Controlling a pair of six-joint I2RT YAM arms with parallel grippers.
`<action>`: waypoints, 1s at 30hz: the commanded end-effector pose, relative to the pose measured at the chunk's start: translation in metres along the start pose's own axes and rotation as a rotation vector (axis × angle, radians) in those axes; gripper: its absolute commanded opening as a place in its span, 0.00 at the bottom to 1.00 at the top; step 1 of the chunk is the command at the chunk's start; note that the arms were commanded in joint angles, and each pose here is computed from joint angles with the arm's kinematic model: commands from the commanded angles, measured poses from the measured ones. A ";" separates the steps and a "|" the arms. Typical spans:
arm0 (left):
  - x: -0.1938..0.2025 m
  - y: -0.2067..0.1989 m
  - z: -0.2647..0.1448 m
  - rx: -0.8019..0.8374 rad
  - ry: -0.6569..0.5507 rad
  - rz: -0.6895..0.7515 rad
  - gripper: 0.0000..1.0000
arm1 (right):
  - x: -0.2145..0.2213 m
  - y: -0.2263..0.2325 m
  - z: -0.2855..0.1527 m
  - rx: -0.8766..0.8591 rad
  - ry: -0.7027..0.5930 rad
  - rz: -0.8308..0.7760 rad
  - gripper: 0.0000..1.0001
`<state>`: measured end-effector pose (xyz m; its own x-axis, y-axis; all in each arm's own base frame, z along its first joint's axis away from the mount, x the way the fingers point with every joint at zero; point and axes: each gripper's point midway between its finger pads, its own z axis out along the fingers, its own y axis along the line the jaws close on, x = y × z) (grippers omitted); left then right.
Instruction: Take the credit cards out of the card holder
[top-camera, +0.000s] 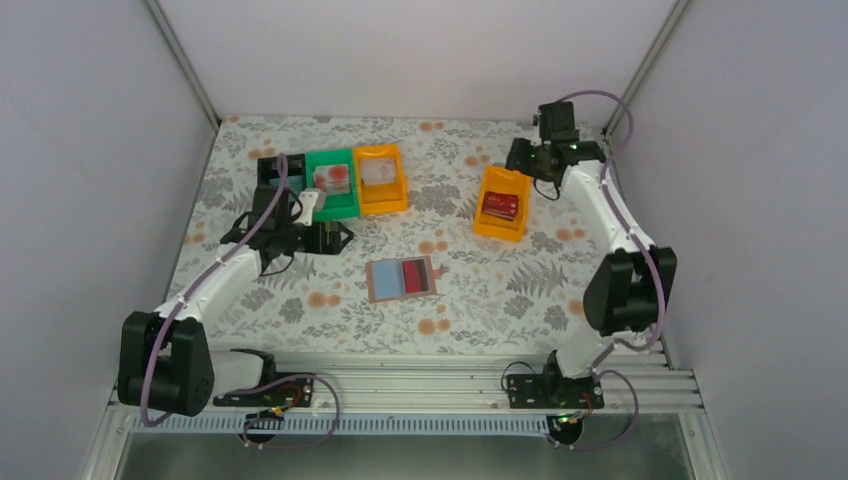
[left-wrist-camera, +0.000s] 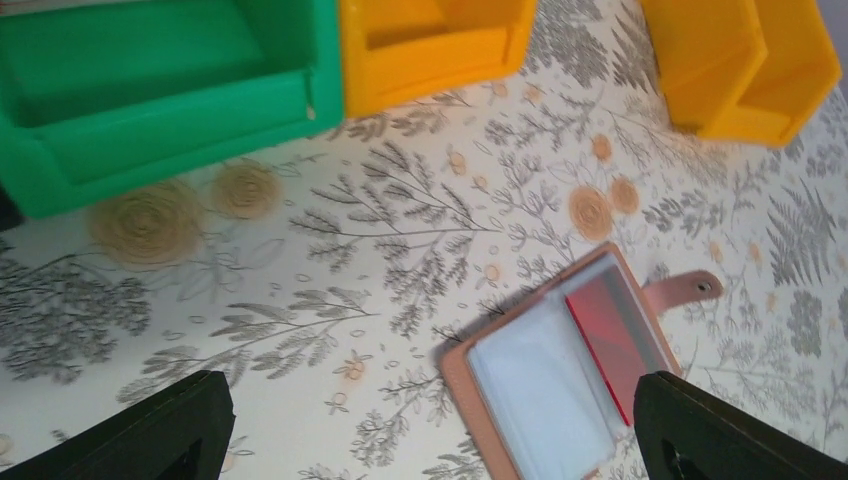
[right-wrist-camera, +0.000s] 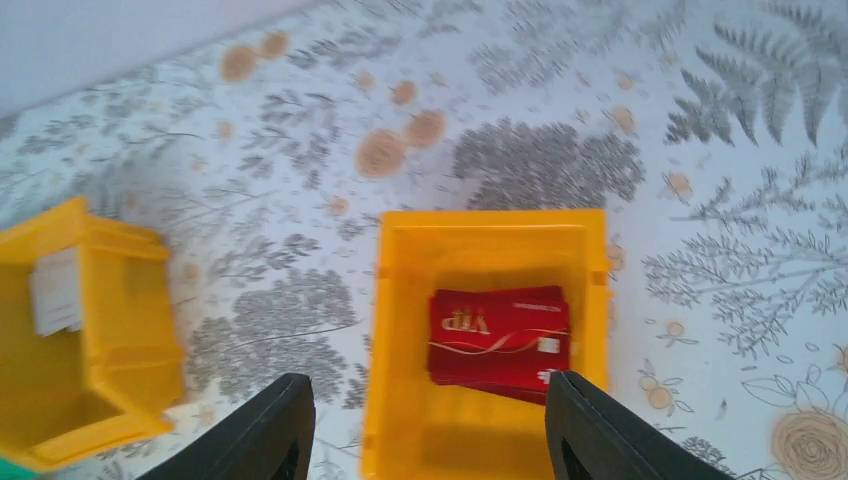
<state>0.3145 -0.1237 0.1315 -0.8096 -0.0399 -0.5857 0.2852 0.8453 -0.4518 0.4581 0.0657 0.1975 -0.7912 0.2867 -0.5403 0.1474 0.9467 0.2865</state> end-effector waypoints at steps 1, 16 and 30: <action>0.006 -0.019 0.009 0.037 0.017 0.115 1.00 | 0.018 0.047 -0.026 0.021 -0.104 -0.097 0.59; 0.068 -0.031 0.044 0.100 0.214 0.060 1.00 | 0.304 0.153 0.004 -0.090 0.459 -0.439 0.99; 0.088 -0.017 0.055 0.060 0.281 -0.001 1.00 | 0.347 0.123 0.056 0.133 0.560 -0.464 0.98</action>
<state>0.2659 -0.1699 0.0511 -0.9188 0.1185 -0.3766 0.3076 0.8129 -0.4946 0.2317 0.2927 0.0149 -0.9627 -0.2542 -0.0928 -0.2595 0.9644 0.0504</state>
